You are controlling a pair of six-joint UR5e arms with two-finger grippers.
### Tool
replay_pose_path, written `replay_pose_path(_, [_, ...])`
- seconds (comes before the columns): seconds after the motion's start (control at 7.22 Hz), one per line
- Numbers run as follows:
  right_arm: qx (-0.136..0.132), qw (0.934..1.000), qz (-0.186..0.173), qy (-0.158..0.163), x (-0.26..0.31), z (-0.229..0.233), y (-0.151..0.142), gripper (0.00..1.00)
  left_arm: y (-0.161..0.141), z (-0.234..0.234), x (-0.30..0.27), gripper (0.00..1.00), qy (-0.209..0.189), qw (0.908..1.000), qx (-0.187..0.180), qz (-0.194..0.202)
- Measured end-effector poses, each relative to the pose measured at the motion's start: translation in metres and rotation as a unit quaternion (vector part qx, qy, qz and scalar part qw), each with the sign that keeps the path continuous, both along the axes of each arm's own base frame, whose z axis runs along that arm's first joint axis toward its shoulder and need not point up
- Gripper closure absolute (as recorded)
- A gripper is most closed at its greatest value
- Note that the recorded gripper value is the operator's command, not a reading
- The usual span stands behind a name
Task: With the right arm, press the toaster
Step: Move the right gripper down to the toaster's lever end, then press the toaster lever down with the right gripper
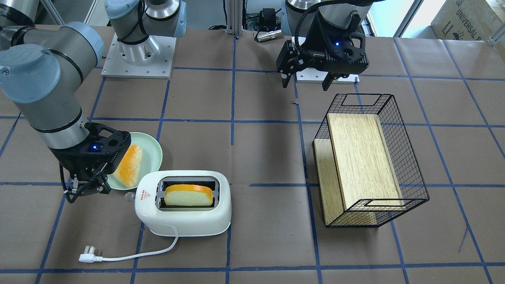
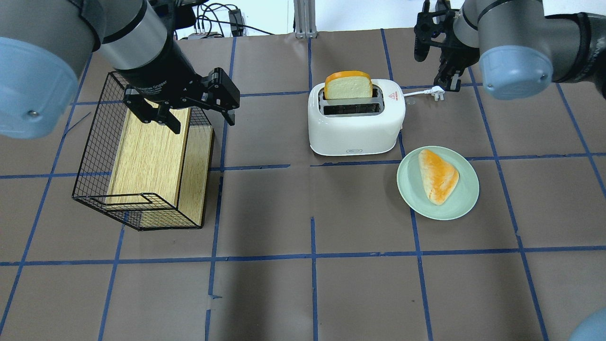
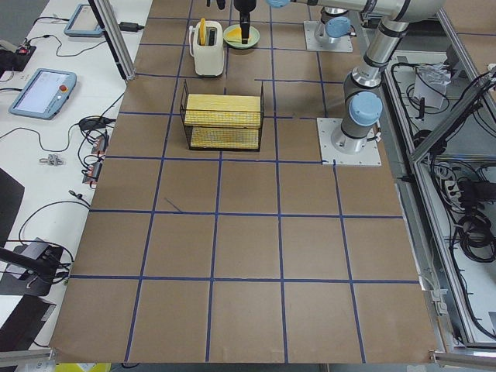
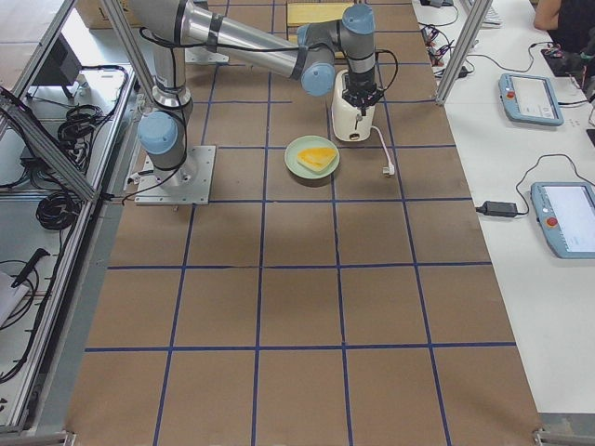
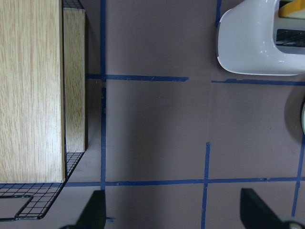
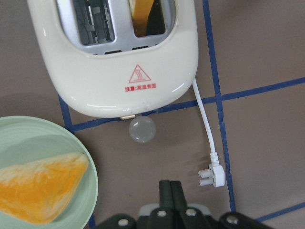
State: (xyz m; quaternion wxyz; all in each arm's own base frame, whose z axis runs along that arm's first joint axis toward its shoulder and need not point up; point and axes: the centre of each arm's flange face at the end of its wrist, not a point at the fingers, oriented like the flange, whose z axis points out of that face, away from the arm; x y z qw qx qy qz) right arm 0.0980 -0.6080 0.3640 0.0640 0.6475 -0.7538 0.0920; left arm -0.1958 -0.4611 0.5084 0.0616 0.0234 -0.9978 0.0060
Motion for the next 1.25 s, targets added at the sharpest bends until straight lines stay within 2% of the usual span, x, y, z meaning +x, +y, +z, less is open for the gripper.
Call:
replay_pose_path(0.42, [0.012,0.9991,0.015,-0.038,0.010,-0.024,-0.009,0.86,0.000,0.000,0.000,0.00,0.000,1.0000,0.000,0.000])
replay_pose_path(1.25, [0.041,0.9974,0.044,-0.040,0.010,-0.062,-0.019,0.83,0.000,0.000,0.000,0.00,0.000,1.0000,0.000,0.000])
